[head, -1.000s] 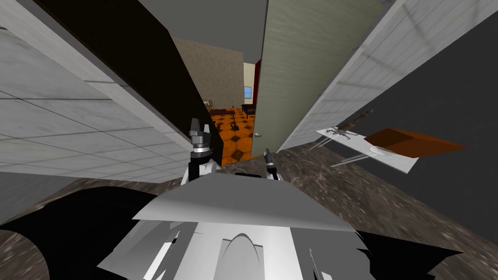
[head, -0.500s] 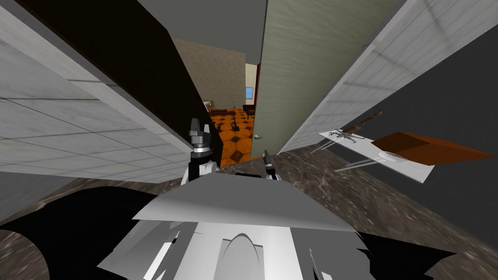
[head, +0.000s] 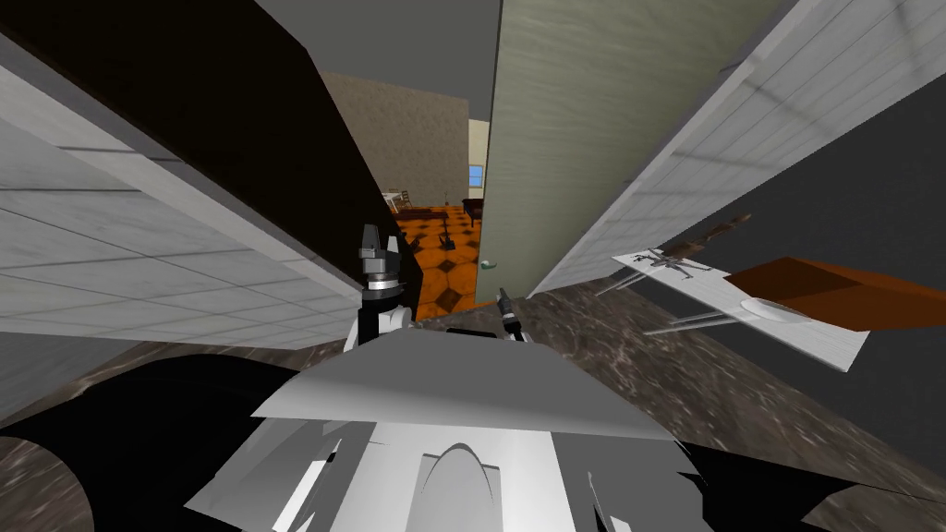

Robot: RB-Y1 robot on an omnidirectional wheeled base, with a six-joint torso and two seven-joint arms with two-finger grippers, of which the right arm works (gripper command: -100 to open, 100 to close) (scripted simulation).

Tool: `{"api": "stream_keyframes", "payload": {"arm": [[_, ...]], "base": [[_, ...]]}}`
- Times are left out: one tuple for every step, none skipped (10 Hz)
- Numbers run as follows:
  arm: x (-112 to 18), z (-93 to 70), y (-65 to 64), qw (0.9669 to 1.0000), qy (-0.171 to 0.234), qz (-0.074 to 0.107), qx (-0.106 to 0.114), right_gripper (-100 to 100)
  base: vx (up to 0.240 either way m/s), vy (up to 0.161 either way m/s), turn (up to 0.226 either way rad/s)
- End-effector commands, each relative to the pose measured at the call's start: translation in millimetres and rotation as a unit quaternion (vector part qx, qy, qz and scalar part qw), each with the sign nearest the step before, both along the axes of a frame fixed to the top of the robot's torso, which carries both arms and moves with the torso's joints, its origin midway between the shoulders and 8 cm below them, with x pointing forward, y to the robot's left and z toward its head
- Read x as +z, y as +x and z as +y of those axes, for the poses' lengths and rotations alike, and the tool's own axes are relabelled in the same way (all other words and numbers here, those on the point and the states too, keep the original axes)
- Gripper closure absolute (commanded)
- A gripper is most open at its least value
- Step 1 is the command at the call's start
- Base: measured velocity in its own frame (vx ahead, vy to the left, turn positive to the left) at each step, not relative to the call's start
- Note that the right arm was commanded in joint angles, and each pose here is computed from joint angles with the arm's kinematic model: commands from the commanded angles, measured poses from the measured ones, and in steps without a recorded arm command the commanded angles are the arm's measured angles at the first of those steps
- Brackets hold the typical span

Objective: Push the door open

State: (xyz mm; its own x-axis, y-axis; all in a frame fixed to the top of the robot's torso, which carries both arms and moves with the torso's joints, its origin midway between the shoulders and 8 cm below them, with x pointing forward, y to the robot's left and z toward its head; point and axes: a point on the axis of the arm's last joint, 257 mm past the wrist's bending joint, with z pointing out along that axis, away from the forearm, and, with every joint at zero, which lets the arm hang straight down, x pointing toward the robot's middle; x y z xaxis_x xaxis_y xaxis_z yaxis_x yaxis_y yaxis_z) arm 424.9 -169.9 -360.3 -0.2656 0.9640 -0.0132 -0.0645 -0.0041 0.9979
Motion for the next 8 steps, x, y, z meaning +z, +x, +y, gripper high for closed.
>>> {"api": "stream_keyframes", "payload": {"arm": [[-11.3,3.4,-3.6,0.9999,-0.001,0.011,0.007,-100],[-16.9,5.2,-5.1,0.9998,-0.001,0.017,0.010,-100],[-21.9,6.7,-6.6,0.9997,-0.002,0.022,0.013,-100],[-21.9,6.7,-6.6,0.9997,-0.002,0.022,0.013,-100],[-24.3,7.5,-7.3,0.9996,-0.002,0.025,0.015,-100],[-29.7,9.3,-9.0,0.9994,-0.003,0.030,0.018,-100],[-27.2,8.5,-8.3,0.9995,-0.002,0.028,0.016,-100],[-28.1,8.1,-7.0,0.9995,-0.003,0.028,0.014,-100]], "base": [[0.164,-0.074,0.051],[0.161,-0.082,0.046],[0.146,-0.062,0.052],[0.086,-0.035,0.010],[0.046,-0.024,0.004],[0.089,-0.029,0.030],[0.048,-0.015,0.010],[0.139,0.048,0.029]]}}
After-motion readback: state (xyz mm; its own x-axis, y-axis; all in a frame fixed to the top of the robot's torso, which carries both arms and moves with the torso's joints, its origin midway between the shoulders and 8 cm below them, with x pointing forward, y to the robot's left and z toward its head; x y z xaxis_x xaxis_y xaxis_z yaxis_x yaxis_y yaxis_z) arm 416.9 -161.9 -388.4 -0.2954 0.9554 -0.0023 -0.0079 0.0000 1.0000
